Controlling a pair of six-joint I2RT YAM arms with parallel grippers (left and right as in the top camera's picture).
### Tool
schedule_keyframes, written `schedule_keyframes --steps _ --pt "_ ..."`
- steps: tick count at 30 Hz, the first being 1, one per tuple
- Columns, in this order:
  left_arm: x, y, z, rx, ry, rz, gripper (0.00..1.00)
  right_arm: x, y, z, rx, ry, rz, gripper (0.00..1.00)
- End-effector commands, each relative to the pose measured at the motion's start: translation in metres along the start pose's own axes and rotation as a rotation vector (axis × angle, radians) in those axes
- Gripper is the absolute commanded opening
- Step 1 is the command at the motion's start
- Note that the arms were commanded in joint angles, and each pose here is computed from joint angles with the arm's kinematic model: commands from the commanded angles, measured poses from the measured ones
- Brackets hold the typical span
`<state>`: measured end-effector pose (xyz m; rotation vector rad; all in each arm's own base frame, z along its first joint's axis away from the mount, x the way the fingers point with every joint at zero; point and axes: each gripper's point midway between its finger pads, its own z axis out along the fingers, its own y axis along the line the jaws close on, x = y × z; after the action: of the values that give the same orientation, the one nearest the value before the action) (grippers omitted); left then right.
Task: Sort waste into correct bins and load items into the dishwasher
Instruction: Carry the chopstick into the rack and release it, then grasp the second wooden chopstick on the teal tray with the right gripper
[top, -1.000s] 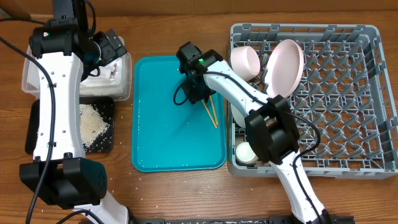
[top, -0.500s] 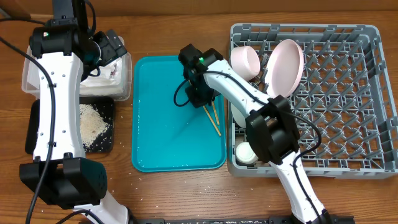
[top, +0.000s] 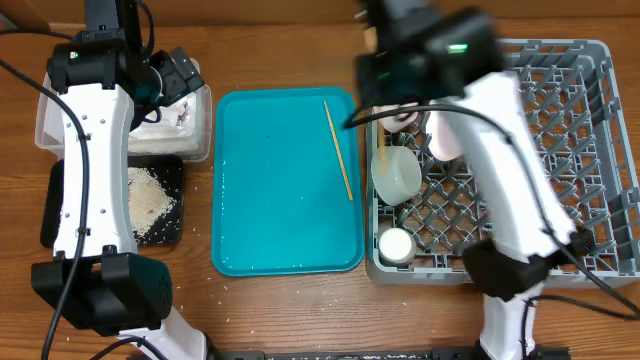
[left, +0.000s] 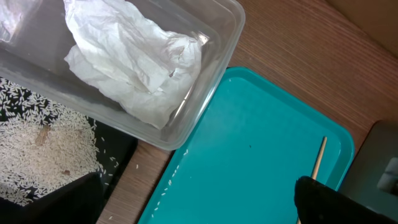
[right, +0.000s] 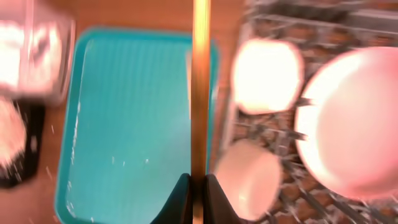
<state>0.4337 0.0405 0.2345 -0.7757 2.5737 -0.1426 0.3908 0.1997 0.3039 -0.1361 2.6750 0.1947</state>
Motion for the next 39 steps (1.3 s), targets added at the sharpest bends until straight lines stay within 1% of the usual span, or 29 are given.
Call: schedule_keyframes --steps 1,4,8,12,17,18,19,20,21,23,25,26,27,29,31,33,36,39 --pt "-0.005 -0.002 -0.011 0.01 -0.032 0.024 1.0 0.005 -0.022 0.012 0.046 0.048 0.114 0.04" --pt "-0.005 -0.002 -0.011 0.009 -0.032 0.024 1.0 0.02 -0.04 0.019 0.088 0.107 0.147 0.04" --pt "-0.005 -0.002 -0.011 0.01 -0.032 0.024 1.0 0.057 -0.086 0.037 0.244 0.226 0.218 0.04" --pt "-0.005 -0.002 -0.011 0.01 -0.032 0.024 1.0 0.093 -0.125 0.054 0.388 0.345 0.217 0.04" --pt "-0.005 -0.002 -0.011 0.009 -0.032 0.024 1.0 0.13 -0.146 0.074 0.492 0.467 0.183 0.04" --pt "-0.005 -0.002 -0.011 0.01 -0.032 0.024 1.0 0.135 -0.149 0.078 0.507 0.482 0.176 0.07" --pt "-0.005 -0.002 -0.011 0.01 -0.032 0.024 0.99 0.14 -0.152 0.081 0.523 0.495 0.169 0.14" --pt "-0.005 -0.002 -0.011 0.01 -0.032 0.024 1.0 0.143 -0.153 0.084 0.528 0.501 0.166 0.27" --pt "-0.005 -0.002 -0.011 0.01 -0.032 0.024 1.0 0.144 -0.154 0.085 0.529 0.504 0.161 0.34" --pt "-0.005 -0.002 -0.011 0.01 -0.032 0.024 1.0 0.14 -0.152 0.086 0.515 0.493 0.14 0.4" --pt "-0.005 -0.002 -0.011 0.01 -0.032 0.024 1.0 0.132 -0.15 0.084 0.496 0.468 0.125 0.43" --pt "-0.005 -0.002 -0.011 0.01 -0.032 0.024 1.0 0.124 -0.148 0.082 0.487 0.441 0.129 0.43" --pt "-0.005 -0.002 -0.011 0.01 -0.032 0.024 1.0 0.105 -0.139 0.076 0.437 0.38 0.114 0.46" --pt "-0.005 -0.002 -0.011 0.01 -0.032 0.024 1.0 0.08 -0.115 0.074 0.303 0.306 0.076 0.46" --pt "-0.005 -0.002 -0.011 0.01 -0.032 0.024 1.0 0.048 -0.072 0.074 0.093 0.193 0.017 0.46" --pt "-0.005 -0.002 -0.011 0.01 -0.032 0.024 1.0 0.02 -0.039 0.075 -0.029 0.077 -0.025 0.46" --pt "-0.005 -0.002 -0.011 0.01 -0.032 0.024 1.0 -0.003 -0.004 0.086 -0.092 -0.029 -0.075 0.46" --pt "-0.005 -0.002 -0.011 0.01 -0.032 0.024 1.0 -0.004 0.031 0.107 -0.128 -0.05 -0.131 0.47"
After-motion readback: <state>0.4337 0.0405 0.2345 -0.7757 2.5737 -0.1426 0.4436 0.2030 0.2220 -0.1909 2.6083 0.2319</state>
